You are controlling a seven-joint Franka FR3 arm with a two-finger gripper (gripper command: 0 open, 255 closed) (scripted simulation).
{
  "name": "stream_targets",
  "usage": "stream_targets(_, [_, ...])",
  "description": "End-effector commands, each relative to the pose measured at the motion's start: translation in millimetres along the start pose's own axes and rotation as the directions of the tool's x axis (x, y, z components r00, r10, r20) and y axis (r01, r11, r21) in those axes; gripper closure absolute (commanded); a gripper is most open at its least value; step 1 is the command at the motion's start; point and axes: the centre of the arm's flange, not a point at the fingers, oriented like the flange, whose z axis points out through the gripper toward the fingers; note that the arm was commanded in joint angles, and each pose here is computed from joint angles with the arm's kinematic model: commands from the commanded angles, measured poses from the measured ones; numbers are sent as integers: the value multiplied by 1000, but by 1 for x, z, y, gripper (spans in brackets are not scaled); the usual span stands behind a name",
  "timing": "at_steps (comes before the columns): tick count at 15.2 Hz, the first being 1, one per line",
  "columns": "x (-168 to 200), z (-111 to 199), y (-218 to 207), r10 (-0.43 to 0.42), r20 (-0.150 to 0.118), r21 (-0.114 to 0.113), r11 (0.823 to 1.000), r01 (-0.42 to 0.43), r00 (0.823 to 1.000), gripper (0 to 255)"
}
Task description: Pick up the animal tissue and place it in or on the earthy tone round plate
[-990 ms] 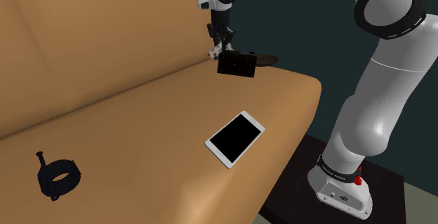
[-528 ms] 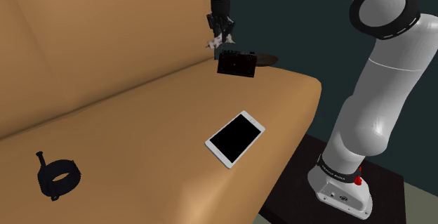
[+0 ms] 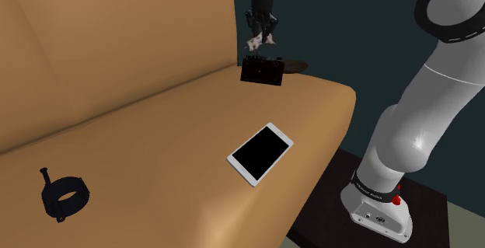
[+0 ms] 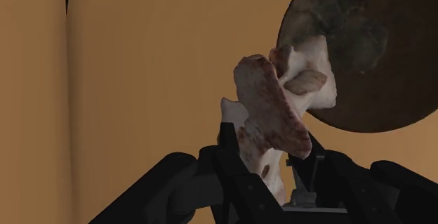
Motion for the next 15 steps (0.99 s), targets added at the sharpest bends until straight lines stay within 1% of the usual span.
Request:
stream_targets(1, [-17,1,-22,-1,0,0,1000,1,1000,255])
stream_targets(9, [-91,-1,-100,-1,0,0,1000,1,1000,255])
stream_targets(15, [-85,30,-105,-1,0,0,1000,1,1000,255])
